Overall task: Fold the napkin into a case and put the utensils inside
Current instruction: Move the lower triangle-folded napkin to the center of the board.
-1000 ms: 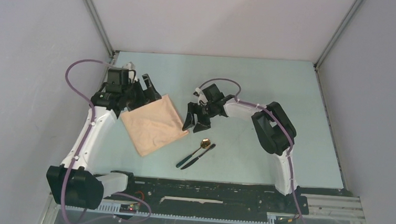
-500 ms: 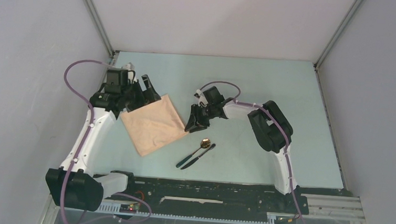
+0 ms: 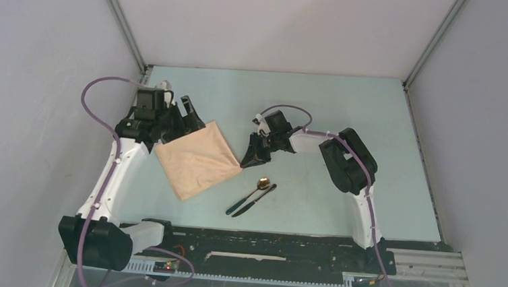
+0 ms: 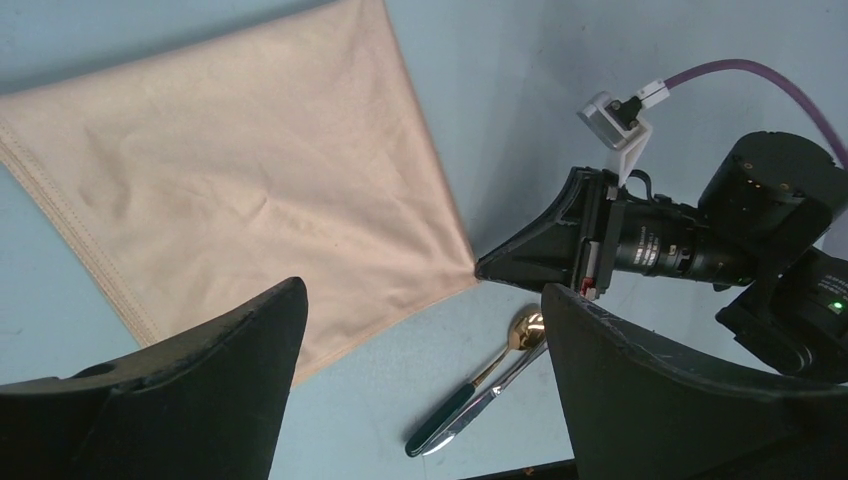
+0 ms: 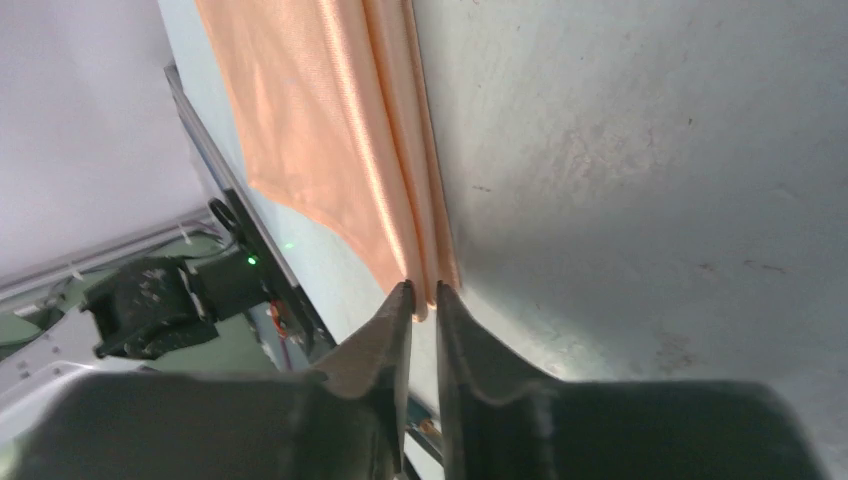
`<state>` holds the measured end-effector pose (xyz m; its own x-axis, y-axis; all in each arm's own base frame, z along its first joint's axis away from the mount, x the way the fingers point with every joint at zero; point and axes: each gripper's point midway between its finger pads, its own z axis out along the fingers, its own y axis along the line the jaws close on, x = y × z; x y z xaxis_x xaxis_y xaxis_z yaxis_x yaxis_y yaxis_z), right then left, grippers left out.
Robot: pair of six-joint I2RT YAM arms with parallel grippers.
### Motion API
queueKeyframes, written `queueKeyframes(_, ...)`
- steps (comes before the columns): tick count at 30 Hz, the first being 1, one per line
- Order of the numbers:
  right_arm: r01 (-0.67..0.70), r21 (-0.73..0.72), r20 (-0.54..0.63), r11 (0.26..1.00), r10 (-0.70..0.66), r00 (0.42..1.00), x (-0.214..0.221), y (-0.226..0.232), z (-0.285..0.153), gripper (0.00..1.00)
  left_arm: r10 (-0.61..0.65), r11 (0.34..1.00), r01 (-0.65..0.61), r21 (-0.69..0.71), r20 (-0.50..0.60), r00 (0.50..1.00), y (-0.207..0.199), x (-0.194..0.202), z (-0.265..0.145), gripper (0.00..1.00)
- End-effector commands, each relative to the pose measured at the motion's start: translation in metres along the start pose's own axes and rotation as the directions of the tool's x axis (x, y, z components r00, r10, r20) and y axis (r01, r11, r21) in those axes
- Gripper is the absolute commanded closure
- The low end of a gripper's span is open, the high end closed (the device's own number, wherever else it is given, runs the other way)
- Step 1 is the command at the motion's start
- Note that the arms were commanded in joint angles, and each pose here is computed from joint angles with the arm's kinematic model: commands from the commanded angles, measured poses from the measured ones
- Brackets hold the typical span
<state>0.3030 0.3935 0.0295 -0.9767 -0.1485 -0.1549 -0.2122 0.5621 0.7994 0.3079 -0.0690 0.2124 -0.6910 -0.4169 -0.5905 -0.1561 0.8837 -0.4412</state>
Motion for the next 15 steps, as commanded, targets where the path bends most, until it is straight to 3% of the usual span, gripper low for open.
queueKeyframes(1, 0.015, -0.034, 0.024, 0.999, -0.014, 1.0, -0.006, 0.005, -0.005, 0.61, 0.008, 1.0, -0.008, -0.015, 0.012, 1.0, 0.005, 0.001, 0.002, 0.06)
queueKeyframes(4, 0.03, -0.024, 0.027, 0.999, -0.029, 0.999, -0.001, 0.007, -0.006, 0.49, 0.008, 1.0, -0.008, -0.017, 0.012, 1.0, 0.006, 0.002, 0.002, 0.06)
queueKeyframes(7, 0.033, -0.021, 0.007, 0.999, -0.033, 0.999, 0.007, 0.009, 0.001, 0.46, 0.006, 1.0, -0.006, -0.012, 0.012, 1.0, 0.005, 0.002, 0.003, 0.06)
queueKeyframes(12, 0.022, -0.001, -0.002, 1.0, -0.022, 1.0, 0.015, 0.008, 0.013, 0.48, 0.009, 1.0, -0.008, -0.011, 0.017, 1.0, 0.004, 0.001, 0.001, 0.06)
queueKeyframes(15, 0.026, 0.008, 0.014, 1.0, -0.026, 1.0, 0.012, 0.008, 0.014, 0.6, 0.016, 1.0, -0.016, -0.009, 0.02, 1.0, 0.003, 0.0, -0.003, 0.06)
